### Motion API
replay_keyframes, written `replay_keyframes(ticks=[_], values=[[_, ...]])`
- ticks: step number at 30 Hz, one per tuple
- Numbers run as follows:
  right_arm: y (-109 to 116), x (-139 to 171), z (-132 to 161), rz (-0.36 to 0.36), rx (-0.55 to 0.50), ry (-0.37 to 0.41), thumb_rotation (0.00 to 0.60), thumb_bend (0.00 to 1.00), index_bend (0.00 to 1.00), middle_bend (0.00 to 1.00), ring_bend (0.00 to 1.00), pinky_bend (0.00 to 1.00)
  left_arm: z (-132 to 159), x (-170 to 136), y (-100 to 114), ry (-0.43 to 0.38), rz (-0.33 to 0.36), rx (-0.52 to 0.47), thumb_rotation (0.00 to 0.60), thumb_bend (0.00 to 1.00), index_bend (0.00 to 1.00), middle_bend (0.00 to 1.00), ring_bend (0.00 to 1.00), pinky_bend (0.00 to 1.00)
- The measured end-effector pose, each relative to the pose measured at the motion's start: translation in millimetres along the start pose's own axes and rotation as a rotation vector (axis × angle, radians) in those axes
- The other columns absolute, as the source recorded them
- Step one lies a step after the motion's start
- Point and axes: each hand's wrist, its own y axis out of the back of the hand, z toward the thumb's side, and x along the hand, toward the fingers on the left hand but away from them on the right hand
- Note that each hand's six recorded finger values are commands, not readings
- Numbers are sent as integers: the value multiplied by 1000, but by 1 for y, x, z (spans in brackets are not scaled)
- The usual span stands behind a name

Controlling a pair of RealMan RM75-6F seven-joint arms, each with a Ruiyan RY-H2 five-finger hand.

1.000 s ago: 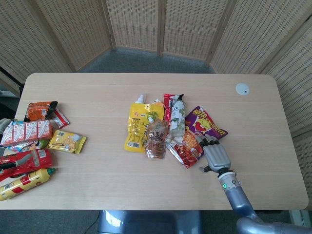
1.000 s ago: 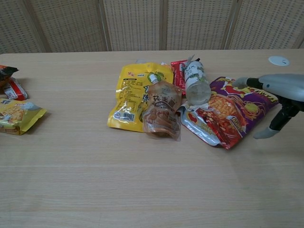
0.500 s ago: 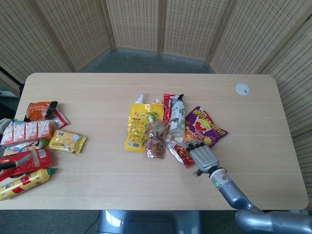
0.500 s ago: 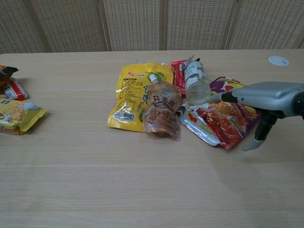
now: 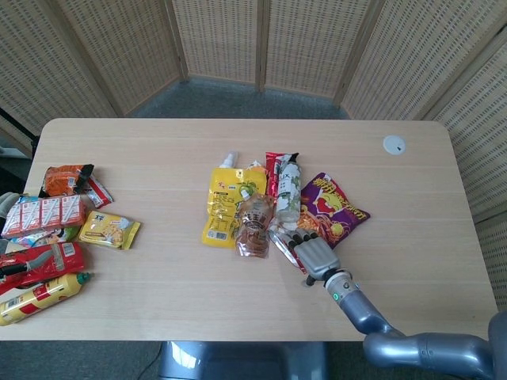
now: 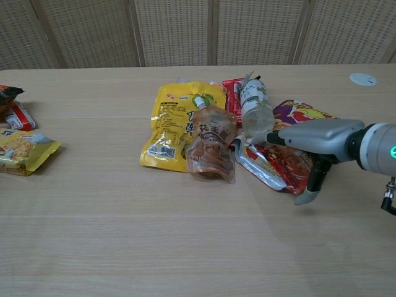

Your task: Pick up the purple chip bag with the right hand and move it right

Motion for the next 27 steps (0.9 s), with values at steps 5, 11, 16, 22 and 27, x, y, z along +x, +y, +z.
replay_keyframes(ticks=[5,11,16,22,27], values=[[-12,-6,-5,20,15,-21,600,0,0,0,0,0,0,-1,1,1,3,-4,318,0,0,0,0,0],[-16,5,-40,27,42,-107,600,0,0,0,0,0,0,-2,0,-1,-3,-5,321,0,0,0,0,0],[-10,24,-97,23,47,-239,600,0,0,0,0,0,2,-3,0,-7,-2,-6,323,0,0,0,0,0],[1,50,-164,4,-11,-402,600,0,0,0,0,0,5,-4,0,-13,-3,-9,319,0,0,0,0,0],[19,57,-170,-54,-78,-414,600,0,0,0,0,0,6,-3,-1,-17,-6,-11,322,0,0,0,0,0]])
